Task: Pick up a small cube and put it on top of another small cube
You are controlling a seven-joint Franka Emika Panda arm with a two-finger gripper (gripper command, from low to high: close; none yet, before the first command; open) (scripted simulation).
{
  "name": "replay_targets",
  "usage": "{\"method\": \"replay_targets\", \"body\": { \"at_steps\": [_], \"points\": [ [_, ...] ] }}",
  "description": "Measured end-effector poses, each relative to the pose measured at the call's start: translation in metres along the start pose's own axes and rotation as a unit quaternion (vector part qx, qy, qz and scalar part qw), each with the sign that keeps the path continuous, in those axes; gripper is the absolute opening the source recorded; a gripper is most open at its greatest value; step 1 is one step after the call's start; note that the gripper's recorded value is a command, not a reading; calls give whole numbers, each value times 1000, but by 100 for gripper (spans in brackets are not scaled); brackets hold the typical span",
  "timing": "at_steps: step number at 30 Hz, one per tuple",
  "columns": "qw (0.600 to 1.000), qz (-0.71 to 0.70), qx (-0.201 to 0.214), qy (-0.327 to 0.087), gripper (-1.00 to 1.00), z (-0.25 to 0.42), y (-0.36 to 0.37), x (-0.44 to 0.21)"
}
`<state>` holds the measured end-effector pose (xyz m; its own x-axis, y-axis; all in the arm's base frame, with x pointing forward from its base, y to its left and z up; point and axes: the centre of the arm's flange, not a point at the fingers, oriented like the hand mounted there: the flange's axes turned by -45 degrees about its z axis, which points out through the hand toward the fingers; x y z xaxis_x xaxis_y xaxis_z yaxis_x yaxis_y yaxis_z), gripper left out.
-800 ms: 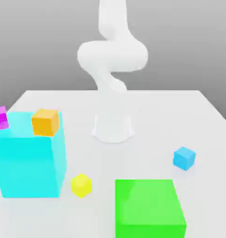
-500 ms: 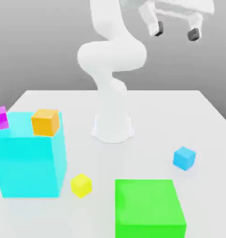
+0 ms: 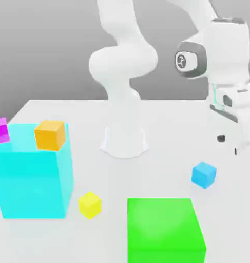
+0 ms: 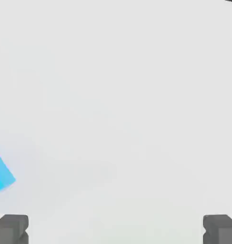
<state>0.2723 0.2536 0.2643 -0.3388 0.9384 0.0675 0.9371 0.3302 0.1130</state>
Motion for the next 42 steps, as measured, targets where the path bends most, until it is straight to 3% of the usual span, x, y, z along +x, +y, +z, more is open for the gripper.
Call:
{"method": "replay_targets", "body": {
  "at_steps": [5,14,15,22,31,36,42],
  "points": [
    [984,-169,54,-20,0,55,-65,18],
    [979,-193,62,-21,0,120,-80,16],
    [979,-193,62,-22,-100,124,-82,15],
    [979,-193,63,-22,-100,124,-82,15],
    [979,-192,63,-22,-100,65,-74,19],
    [993,-99,54,-27,-100,28,-10,-33],
    [998,42,42,-38,-100,-30,52,-144]
  ]
}}
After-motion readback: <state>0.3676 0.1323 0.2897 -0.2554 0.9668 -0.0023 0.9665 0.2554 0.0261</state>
